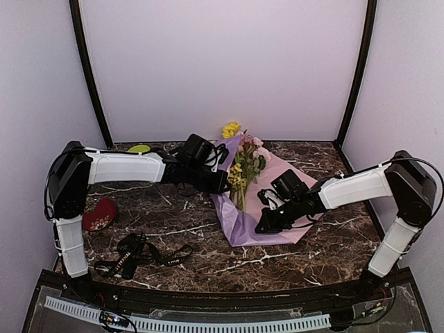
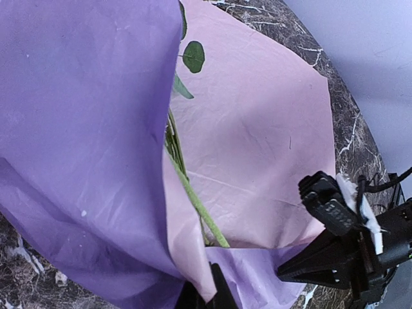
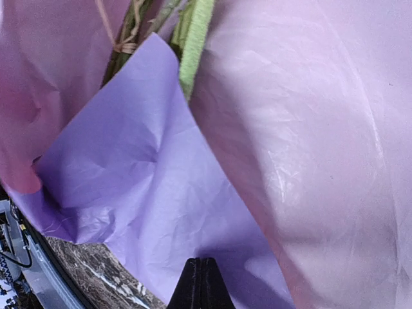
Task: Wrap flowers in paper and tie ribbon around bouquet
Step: Fold the one-fourth-folded wrapping paper at the center of the board.
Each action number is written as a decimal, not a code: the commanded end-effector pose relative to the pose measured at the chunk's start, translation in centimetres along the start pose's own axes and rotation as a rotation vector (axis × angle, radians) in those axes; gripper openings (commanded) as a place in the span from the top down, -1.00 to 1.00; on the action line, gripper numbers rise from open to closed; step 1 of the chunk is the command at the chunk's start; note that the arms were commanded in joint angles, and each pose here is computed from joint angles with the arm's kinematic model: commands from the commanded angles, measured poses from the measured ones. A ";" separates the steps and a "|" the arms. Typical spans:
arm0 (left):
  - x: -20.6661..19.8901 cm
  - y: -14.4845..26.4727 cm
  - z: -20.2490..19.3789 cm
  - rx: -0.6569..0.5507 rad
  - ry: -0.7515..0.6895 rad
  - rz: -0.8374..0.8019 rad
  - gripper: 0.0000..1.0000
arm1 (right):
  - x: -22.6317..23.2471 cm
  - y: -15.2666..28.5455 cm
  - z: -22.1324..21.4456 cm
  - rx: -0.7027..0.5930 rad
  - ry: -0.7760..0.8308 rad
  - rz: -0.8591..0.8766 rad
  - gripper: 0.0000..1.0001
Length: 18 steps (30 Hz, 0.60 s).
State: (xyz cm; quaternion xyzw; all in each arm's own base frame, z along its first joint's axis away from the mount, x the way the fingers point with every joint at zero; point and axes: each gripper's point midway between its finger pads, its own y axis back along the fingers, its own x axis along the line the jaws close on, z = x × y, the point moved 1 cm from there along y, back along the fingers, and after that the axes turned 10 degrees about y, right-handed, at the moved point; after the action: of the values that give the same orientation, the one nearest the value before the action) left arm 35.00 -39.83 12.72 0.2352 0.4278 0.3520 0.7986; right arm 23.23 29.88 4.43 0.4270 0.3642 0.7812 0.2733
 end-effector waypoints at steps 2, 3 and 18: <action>-1.9 -0.8 -0.1 0.025 -0.028 -0.035 1.00 | -0.9 -1.6 -0.1 0.002 -0.007 0.001 1.00; -2.4 -1.0 -0.1 0.027 -0.037 -0.042 1.00 | -1.0 -1.6 -0.1 -0.001 -0.008 0.000 1.00; -2.6 -4.2 -0.8 0.064 -0.073 -0.012 1.00 | 2.4 3.4 4.6 -0.213 0.033 0.082 0.98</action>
State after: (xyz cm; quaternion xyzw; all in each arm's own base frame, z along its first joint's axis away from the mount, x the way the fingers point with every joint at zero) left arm 34.76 -44.26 10.23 0.2673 0.4211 0.3245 0.8037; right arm 24.34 30.26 5.94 0.4153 0.3297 0.8006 0.2792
